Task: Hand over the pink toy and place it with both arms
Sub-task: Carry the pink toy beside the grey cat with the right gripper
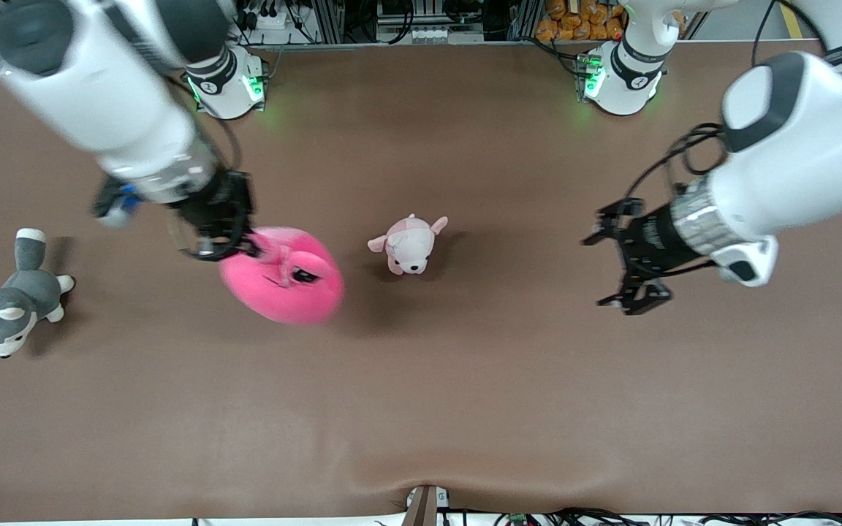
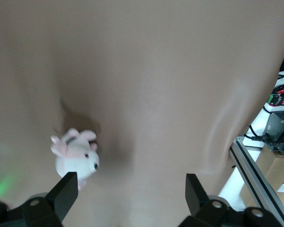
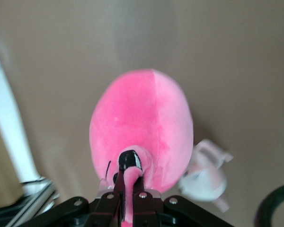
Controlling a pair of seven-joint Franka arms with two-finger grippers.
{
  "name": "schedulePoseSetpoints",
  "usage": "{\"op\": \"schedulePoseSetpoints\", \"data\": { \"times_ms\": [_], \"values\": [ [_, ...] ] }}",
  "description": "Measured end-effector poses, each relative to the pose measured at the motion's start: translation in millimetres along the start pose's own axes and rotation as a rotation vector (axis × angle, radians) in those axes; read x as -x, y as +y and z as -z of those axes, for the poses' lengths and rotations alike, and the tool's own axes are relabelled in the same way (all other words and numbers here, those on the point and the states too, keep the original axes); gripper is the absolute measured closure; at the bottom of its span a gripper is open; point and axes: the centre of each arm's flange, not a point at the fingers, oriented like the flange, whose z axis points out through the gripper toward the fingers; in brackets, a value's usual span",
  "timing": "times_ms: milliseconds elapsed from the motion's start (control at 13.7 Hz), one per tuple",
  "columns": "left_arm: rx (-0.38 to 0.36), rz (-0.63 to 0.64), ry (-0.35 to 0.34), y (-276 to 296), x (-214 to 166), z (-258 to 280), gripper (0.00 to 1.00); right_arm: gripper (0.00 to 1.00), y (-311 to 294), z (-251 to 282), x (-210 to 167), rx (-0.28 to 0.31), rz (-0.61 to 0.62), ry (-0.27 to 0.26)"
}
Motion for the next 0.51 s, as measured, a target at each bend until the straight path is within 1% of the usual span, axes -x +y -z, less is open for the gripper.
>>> {"op": "schedulePoseSetpoints", "data": {
  "times_ms": [73, 146, 293, 439, 512],
  "values": [
    [-0.002, -0.073, 0.033, 2, -17, 8, 0.0, 0.91, -11, 2, -36, 0.045, 0.03, -0.012],
    [-0.002, -0.147, 0.078, 2, -28, 15, 0.0, 0.91, -23, 4, -73, 0.078, 0.063, -0.033],
    [-0.024, -0.282, 0.182, -5, -37, 26, 0.0, 0.91, -43, 3, -153, 0.115, 0.132, -0.101],
    [-0.048, -0.417, 0.258, -10, -44, 37, 0.0, 0.91, -55, -23, -222, 0.161, 0.213, -0.173],
    [-0.065, -0.498, 0.278, -13, -48, 43, 0.0, 0.91, -58, -48, -247, 0.194, 0.249, -0.213]
  ]
}}
